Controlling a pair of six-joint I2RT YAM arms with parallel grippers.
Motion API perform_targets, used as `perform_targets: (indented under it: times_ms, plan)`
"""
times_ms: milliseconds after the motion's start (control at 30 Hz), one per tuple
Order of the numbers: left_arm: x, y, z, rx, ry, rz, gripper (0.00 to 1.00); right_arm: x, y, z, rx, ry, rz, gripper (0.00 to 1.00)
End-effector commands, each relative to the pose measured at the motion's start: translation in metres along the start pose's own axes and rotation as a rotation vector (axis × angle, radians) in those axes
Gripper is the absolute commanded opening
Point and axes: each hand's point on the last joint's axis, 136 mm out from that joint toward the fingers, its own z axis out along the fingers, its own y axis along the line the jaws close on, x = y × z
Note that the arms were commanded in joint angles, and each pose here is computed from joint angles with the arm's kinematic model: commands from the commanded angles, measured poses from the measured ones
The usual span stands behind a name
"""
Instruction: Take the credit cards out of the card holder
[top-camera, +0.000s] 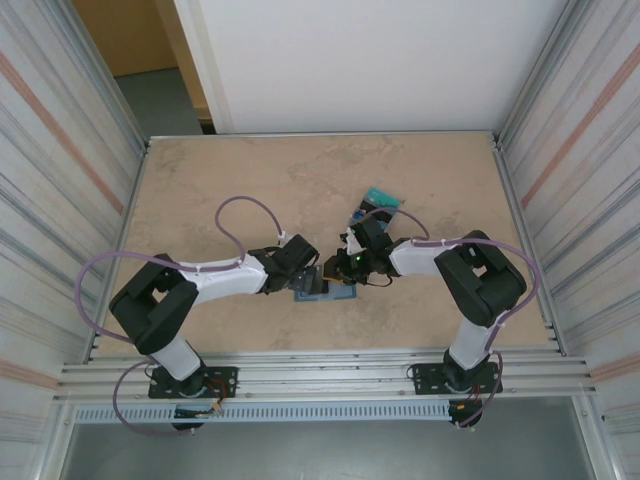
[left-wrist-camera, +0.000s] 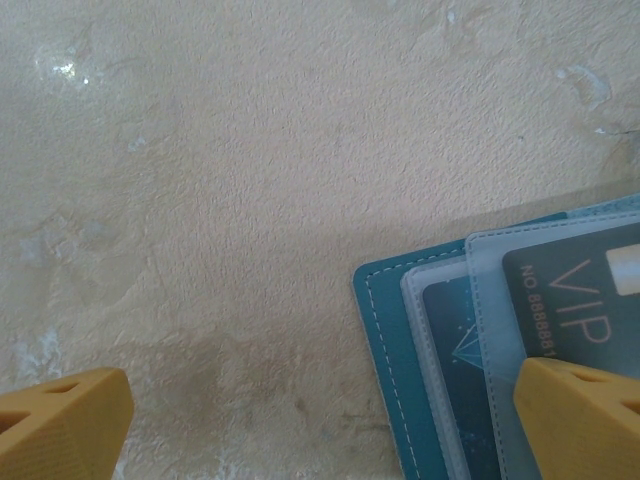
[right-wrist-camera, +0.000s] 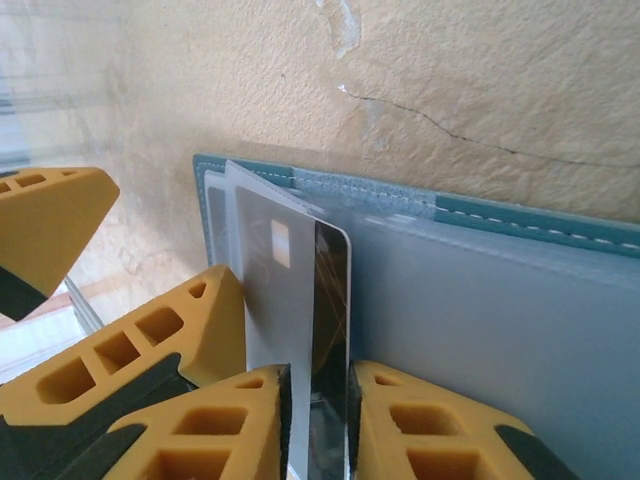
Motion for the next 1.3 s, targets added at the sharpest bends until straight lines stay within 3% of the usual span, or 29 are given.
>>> perform_targets:
  times_ms: [0,400,933,1267]
  plan:
    - [0.021,0.007,0.004,-0.037,0.065,0.032,0.99,0.007,-0.005,0.006,-0.005,0.033,0.023,0.24]
    - [0.021,0.01,0.003,-0.048,0.063,0.031,0.99,0.005,-0.009,0.002,-0.002,0.018,0.03,0.08]
    - [0.003,0.021,-0.001,-0.08,0.023,0.048,0.99,-0.004,-0.022,-0.047,0.153,-0.06,-0.03,0.04]
    - [-0.031,0.02,-0.01,-0.063,-0.044,0.079,0.99,-0.028,-0.002,-0.101,0.306,-0.166,-0.239,0.03]
